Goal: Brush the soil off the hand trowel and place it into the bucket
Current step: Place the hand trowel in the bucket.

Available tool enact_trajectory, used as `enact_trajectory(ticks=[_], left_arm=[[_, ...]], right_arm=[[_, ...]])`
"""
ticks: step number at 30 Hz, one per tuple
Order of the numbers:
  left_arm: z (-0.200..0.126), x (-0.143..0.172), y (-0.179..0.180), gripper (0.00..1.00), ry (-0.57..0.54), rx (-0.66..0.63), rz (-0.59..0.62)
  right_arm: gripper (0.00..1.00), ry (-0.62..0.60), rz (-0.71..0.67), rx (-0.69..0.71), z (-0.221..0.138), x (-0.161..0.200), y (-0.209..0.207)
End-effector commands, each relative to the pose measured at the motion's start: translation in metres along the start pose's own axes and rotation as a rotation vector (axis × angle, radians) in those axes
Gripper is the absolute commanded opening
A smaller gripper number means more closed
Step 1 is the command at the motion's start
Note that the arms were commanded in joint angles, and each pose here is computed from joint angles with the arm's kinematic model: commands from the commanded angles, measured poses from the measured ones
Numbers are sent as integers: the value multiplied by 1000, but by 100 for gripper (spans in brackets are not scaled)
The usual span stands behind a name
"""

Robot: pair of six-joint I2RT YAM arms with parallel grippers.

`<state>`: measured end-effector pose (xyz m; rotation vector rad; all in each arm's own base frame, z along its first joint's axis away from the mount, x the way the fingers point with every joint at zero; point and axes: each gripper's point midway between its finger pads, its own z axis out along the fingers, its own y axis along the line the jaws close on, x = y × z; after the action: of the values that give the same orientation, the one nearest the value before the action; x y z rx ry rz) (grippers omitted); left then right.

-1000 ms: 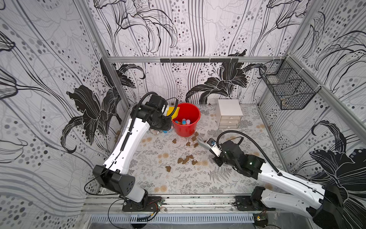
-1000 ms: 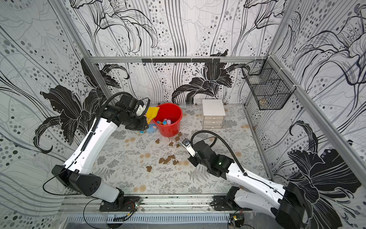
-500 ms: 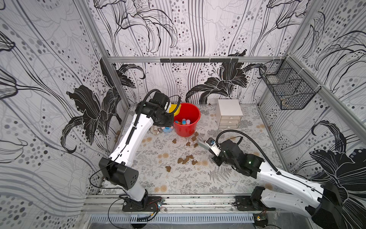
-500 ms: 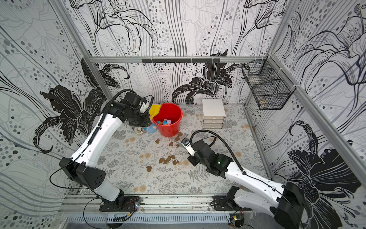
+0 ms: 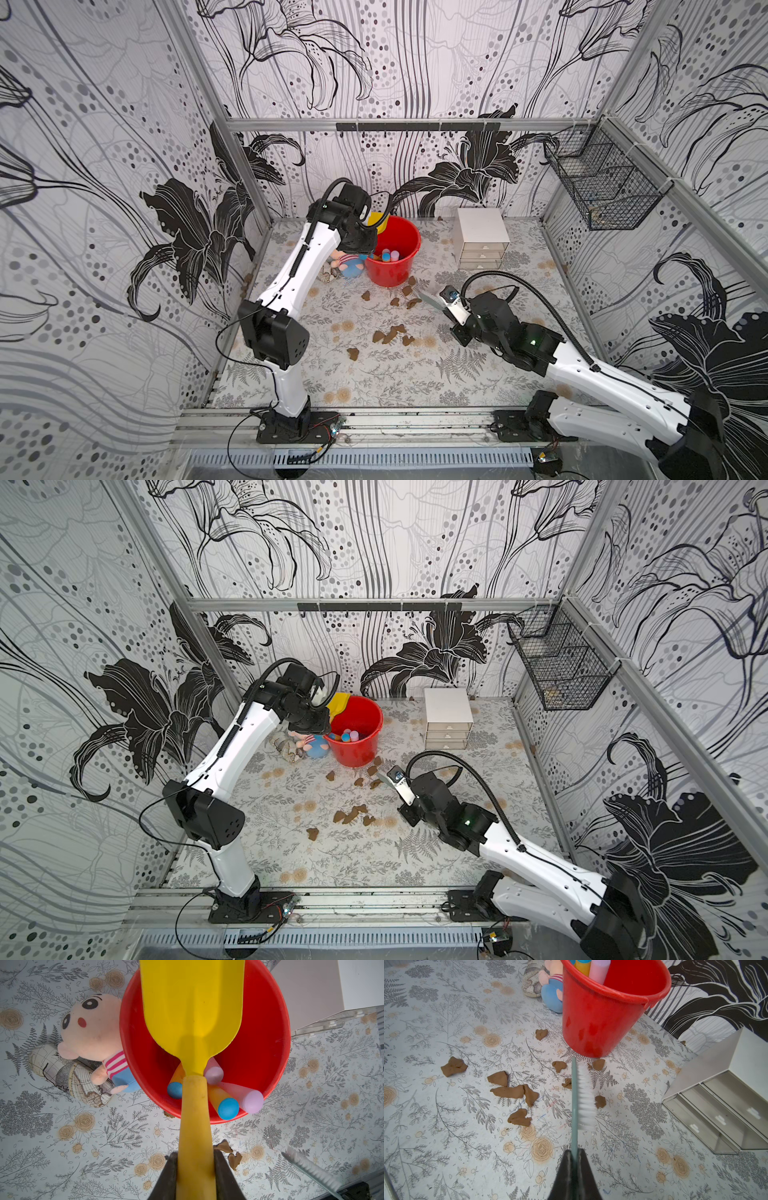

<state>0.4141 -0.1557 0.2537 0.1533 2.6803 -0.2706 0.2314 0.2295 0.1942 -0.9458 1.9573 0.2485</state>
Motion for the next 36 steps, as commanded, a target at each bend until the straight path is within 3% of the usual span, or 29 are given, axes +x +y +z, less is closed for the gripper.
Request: enact_trajectory(ticks=[1, 16, 27, 36], left_arm=[[7, -8, -1, 6, 1, -60, 27], [51, -9, 14, 16, 110, -203, 81], [72, -16, 10, 21, 122, -188, 96], [66, -21, 7, 34, 103, -178, 95]], right_arm=[[0, -4, 22, 17, -6, 1, -5], [0, 7, 18, 13, -7, -1, -5], [0, 21, 27, 12, -5, 6, -4], [0, 22, 38, 18, -8, 9, -5]])
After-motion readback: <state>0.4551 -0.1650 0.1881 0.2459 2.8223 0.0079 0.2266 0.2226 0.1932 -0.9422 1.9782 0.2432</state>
